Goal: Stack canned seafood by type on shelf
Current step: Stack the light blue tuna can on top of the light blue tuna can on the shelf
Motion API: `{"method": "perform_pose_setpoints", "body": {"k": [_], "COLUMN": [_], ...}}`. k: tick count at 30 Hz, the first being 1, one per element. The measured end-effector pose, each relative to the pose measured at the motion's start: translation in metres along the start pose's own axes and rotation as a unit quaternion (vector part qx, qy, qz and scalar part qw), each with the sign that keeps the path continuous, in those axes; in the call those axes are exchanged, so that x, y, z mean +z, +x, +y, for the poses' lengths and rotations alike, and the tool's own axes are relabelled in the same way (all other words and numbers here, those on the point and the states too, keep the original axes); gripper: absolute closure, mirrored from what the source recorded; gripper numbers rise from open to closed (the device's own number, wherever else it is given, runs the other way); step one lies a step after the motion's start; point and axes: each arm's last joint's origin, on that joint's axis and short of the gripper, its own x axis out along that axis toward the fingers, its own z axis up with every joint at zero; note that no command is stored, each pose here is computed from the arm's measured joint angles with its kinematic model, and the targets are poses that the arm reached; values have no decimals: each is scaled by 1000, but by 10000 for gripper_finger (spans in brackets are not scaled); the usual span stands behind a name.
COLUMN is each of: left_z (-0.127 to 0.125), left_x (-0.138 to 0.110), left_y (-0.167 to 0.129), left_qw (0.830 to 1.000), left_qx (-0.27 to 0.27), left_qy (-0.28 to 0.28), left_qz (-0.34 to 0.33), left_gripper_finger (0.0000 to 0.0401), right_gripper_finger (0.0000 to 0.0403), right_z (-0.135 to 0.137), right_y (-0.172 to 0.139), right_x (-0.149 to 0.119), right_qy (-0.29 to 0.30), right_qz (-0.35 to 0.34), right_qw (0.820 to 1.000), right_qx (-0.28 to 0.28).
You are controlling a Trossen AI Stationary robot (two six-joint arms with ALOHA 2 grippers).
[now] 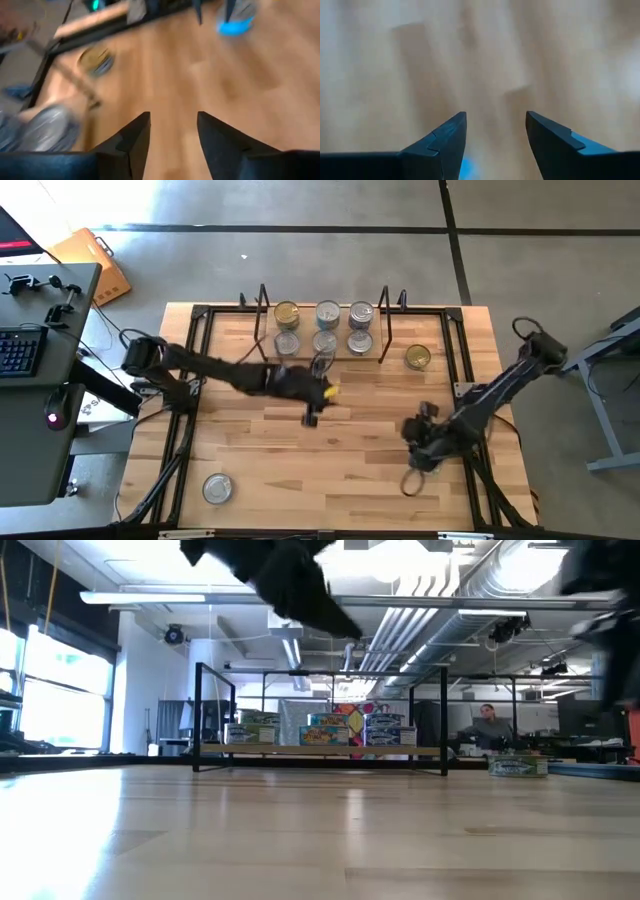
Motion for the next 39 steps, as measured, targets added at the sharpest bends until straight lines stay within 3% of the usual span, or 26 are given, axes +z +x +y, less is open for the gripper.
{"method": "perform_pose_setpoints", "body": {"k": [5, 11, 19, 25, 28, 32, 36, 39], "left_z": [-43, -71, -73, -68, -68, -69, -71, -73], "left_x": [-5, -22, -33, -33, -33, -33, -33, -32], "left_y": [-2, -8, -8, -7, -7, -7, -8, -7], "left_qw": [996, 989, 986, 985, 985, 985, 986, 988], "left_qx": [3, 94, 134, 141, 141, 140, 129, 104], "left_qy": [-37, -65, -66, -72, -72, -71, -73, -83], "left_qz": [-83, -93, -73, -75, -74, -75, -78, -84], "left_gripper_finger": [264, 274, 275, 275, 275, 275, 274, 274], "right_gripper_finger": [206, 206, 243, 309, 333, 352, 359, 359], "right_z": [14, 28, 34, 20, 16, 14, 10, 4], "right_y": [-22, -30, 13, 38, 46, 44, 39, 36], "right_x": [-25, -49, -59, -36, -12, 24, 34, 28], "right_qy": [80, 122, 115, 119, 70, 4, -44, -37], "right_qz": [34, 45, 28, -28, -98, -196, -185, -129], "right_qw": [993, 987, 987, 989, 989, 975, 979, 990], "right_qx": [77, 91, 109, 80, 85, 104, 79, 40]}}
